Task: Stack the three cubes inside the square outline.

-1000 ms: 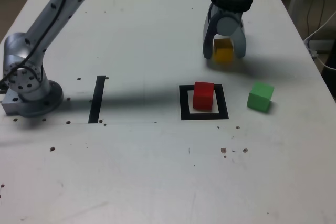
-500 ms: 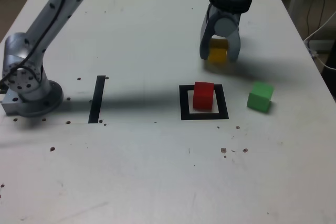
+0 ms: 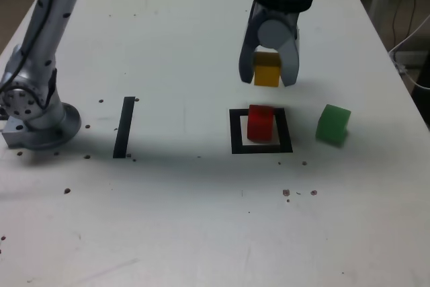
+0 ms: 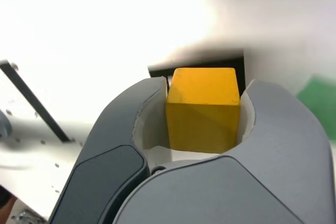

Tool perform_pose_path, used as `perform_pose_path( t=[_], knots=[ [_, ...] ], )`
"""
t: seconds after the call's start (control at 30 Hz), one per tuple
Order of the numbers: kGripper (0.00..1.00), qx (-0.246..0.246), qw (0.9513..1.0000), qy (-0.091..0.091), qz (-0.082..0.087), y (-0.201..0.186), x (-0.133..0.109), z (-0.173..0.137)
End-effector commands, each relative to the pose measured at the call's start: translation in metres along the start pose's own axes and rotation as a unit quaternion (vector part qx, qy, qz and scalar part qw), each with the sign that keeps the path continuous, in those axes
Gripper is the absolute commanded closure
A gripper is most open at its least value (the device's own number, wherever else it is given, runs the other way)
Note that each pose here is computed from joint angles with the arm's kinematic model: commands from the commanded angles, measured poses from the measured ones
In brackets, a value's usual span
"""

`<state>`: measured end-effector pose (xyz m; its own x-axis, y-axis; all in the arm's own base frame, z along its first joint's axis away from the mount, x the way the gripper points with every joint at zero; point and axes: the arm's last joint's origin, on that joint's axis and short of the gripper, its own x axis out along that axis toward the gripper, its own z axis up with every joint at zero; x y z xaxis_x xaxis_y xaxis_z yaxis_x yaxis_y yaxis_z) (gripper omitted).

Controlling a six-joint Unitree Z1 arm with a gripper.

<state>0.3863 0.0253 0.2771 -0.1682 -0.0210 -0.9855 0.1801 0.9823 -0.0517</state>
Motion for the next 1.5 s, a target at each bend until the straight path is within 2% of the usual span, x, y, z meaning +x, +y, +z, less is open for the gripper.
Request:
perform_pose_path(
  t=[0.0, 0.33, 1.2, 1.4, 1.47],
  knots=[
    [0.71, 0.004, 1.0000, -0.003, -0.002, -0.015, -0.004, -0.003],
    [0.71, 0.011, 0.9999, 0.004, -0.008, -0.047, -0.001, -0.002],
    [0.70, 0.005, 0.9995, 0.024, -0.020, -0.039, 0.024, 0.011],
    [0.70, 0.005, 0.9995, 0.024, -0.019, -0.038, 0.027, 0.012],
    [0.67, 0.005, 0.9995, 0.023, -0.019, -0.038, 0.027, 0.012]
  ],
)
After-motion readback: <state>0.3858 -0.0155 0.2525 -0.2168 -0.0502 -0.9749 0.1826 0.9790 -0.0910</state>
